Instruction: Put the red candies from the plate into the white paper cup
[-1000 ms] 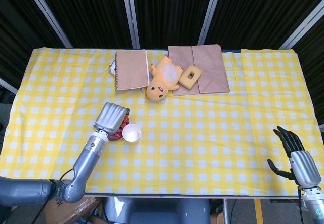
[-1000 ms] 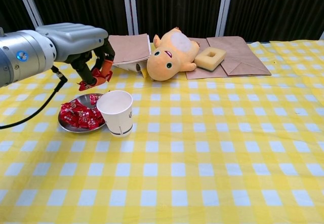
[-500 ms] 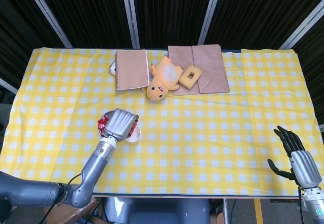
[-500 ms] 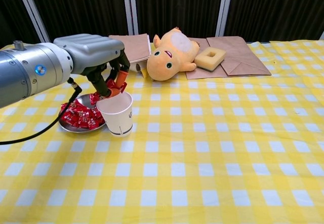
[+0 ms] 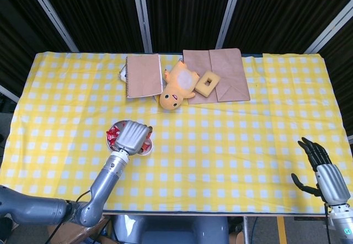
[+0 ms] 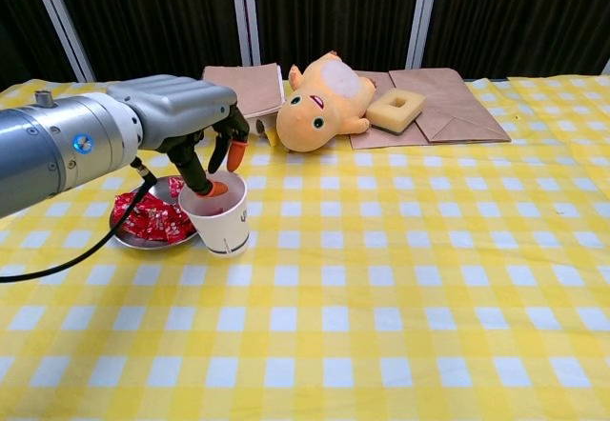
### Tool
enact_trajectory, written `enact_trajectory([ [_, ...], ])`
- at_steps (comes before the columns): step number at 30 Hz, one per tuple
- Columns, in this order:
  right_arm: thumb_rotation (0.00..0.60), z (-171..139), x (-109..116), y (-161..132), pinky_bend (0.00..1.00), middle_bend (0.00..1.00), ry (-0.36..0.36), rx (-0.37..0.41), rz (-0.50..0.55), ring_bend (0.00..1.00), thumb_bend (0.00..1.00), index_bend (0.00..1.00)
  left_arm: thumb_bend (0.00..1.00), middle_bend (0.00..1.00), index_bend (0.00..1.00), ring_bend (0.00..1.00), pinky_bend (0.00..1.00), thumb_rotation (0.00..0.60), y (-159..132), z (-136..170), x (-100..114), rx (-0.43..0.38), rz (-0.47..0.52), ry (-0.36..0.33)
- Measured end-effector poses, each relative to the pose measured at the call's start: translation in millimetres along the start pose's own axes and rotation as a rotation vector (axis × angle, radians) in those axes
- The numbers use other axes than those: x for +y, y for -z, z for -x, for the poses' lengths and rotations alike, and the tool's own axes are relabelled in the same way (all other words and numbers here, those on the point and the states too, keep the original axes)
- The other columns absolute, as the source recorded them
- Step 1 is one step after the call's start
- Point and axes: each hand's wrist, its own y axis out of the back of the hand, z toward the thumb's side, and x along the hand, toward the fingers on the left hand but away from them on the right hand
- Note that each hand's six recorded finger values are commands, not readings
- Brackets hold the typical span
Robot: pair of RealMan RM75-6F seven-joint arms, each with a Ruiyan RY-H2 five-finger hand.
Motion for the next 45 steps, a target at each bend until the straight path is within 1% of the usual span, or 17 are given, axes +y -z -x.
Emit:
enact_trajectory([
  [3,0.6,0.0,0.6,0.1,0.0,0.0,0.002,-0.001,0.001,0.0,0.42,0.0,0.3,0.46,0.46,0.89,0.93,0.6,-0.2,0.2,1.0,0.0,0.006,-0.002],
  [8,0.6,0.0,0.7,0.3,0.0,0.0,0.003,-0.001,0.001,0.0,0.42,0.0,0.29,0.44,0.44,0.89,0.93,0.6,2.5,0.7,4.9,0.006,0.021,-0.015],
  [10,0.6,-0.2,1.3,0.6,0.0,0.0,0.004,-0.002,0.002,0.0,0.42,0.0,0.26,0.42,0.41,0.89,0.93,0.6,5.6,1.0,8.0,0.012,0.031,-0.024],
  [14,0.6,-0.3,1.9,0.4,0.0,0.0,0.006,-0.001,0.003,0.0,0.42,0.0,0.19,0.33,0.29,0.89,0.93,0.6,19.2,2.5,13.1,0.04,0.035,-0.035],
  [17,0.6,-0.1,2.2,0.5,0.0,0.0,0.007,0.0,0.003,0.0,0.42,0.0,0.19,0.3,0.26,0.89,0.93,0.6,34.9,4.3,11.8,0.077,0.024,-0.022],
  [20,0.6,0.4,1.7,0.4,0.0,0.0,0.007,0.001,0.003,0.0,0.42,0.0,0.18,0.29,0.26,0.89,0.93,0.6,56.7,8.0,4.8,0.126,0.003,0.015],
  [22,0.6,0.2,1.6,-0.2,0.0,0.0,0.007,0.003,0.003,0.0,0.42,0.0,0.18,0.29,0.26,0.89,0.93,0.6,71.4,11.9,-3.6,0.155,-0.013,0.05],
  [25,0.6,0.2,1.7,-1.4,0.0,0.0,0.011,0.008,0.002,0.0,0.42,0.0,0.18,0.29,0.26,0.89,0.93,0.6,83.7,16.4,-17.0,0.175,-0.025,0.092],
  [28,0.6,0.5,1.8,-1.3,0.0,0.0,0.012,0.008,0.001,0.0,0.42,0.0,0.18,0.29,0.26,0.89,0.93,0.6,89.3,19.4,-29.3,0.182,-0.035,0.122],
  [35,0.6,-0.2,1.6,-0.8,0.0,0.0,0.011,0.006,0.002,0.0,0.42,0.0,0.18,0.29,0.26,0.89,0.93,0.6,84.7,17.6,-51.2,0.175,-0.023,0.157],
  [40,0.6,-0.5,2.6,-1.0,0.0,0.0,0.014,0.006,0.008,0.0,0.42,0.0,0.18,0.29,0.28,0.89,0.93,0.6,78.9,11.2,-56.0,0.179,0.004,0.148],
  [45,0.6,-1.0,2.7,-1.3,0.0,0.0,0.012,0.007,0.013,0.0,0.42,0.0,0.18,0.3,0.29,0.89,0.93,0.6,77.9,4.9,-60.9,0.193,0.007,0.155],
])
